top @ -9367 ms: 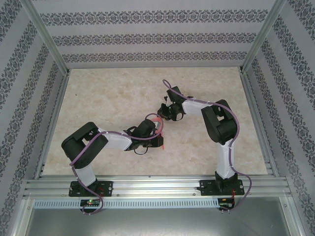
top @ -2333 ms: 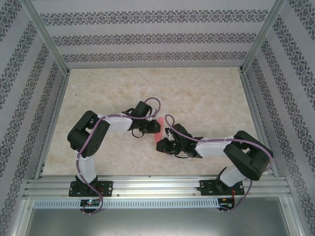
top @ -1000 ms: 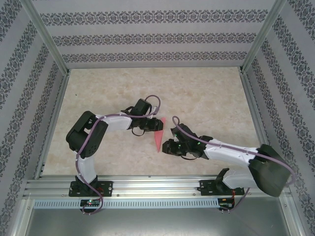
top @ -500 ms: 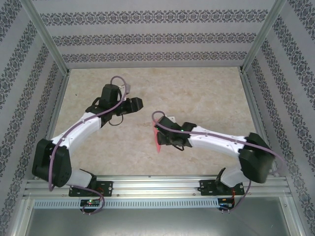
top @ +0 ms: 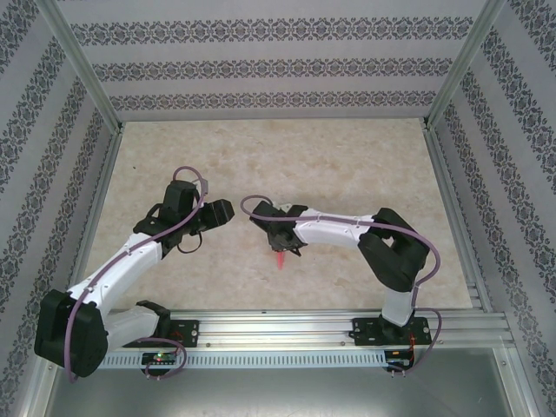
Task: Fold a paper plane with a square sheet of paper (fold left side to right side)
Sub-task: Turn over the paper plane at the center of the table.
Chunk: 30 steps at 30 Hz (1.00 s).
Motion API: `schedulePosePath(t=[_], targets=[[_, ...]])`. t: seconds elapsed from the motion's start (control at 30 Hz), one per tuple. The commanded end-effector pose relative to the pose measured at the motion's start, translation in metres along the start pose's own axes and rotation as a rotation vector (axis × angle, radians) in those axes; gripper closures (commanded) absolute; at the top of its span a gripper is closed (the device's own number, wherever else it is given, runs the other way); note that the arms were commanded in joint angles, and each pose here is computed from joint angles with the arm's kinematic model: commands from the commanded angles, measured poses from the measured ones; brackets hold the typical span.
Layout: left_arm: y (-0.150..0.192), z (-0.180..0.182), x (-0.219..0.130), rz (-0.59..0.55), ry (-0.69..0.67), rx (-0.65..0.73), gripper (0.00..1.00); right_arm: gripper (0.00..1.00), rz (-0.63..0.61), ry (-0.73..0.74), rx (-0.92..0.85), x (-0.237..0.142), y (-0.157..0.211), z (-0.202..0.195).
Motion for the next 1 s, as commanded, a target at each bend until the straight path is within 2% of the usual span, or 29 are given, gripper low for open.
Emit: schedulePosePath(t=[0.0, 0.17, 0.23, 0.43, 0.6, 0.77, 0.97], targets=[[-0.003, 0.002, -0.005, -0.013, -0.02, -0.013, 0.37, 0.77, -0.009, -0.038, 0.017, -0.002, 0.0, -0.003], [-0.003, 0.002, -0.005, -0.013, -0.021, -0.014, 0.37, 0.96, -0.029, -0.182, 0.04, -0.009, 0.001, -0.012], [-0.002, 0.003, -0.005, -0.01, -0.022, -0.013, 0.37, 1.0, -0.05, -0.263, 0.059, -0.017, 0.0, -0.017], [-0.001, 0.004, -0.005, -0.011, -0.024, -0.013, 0.37, 1.0, -0.183, -0.54, 0.129, -0.062, -0.017, -0.033], [-0.002, 0.003, -0.005, -0.012, -0.022, -0.012, 0.36, 1.0, -0.23, -0.743, 0.16, -0.086, -0.028, -0.031], [-0.001, 0.003, -0.005, -0.011, -0.021, -0.011, 0.36, 1.0, -0.198, -0.81, 0.189, -0.071, -0.033, -0.022], [0.002, 0.005, -0.003, -0.002, -0.022, -0.016, 0.36, 1.0, -0.103, -0.756, 0.218, -0.017, -0.025, -0.026]])
Point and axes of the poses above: each hand's point on the last joint's axis, 136 mm out from that joint toward the fingers, its own x axis out along the fingers, its own z axis along the line the jaws close on, y = z × x, the point moved 2 cm from there along -x, back along the fingers, and after that the axes turned 1 degree about -x, right-handed, at the moved point
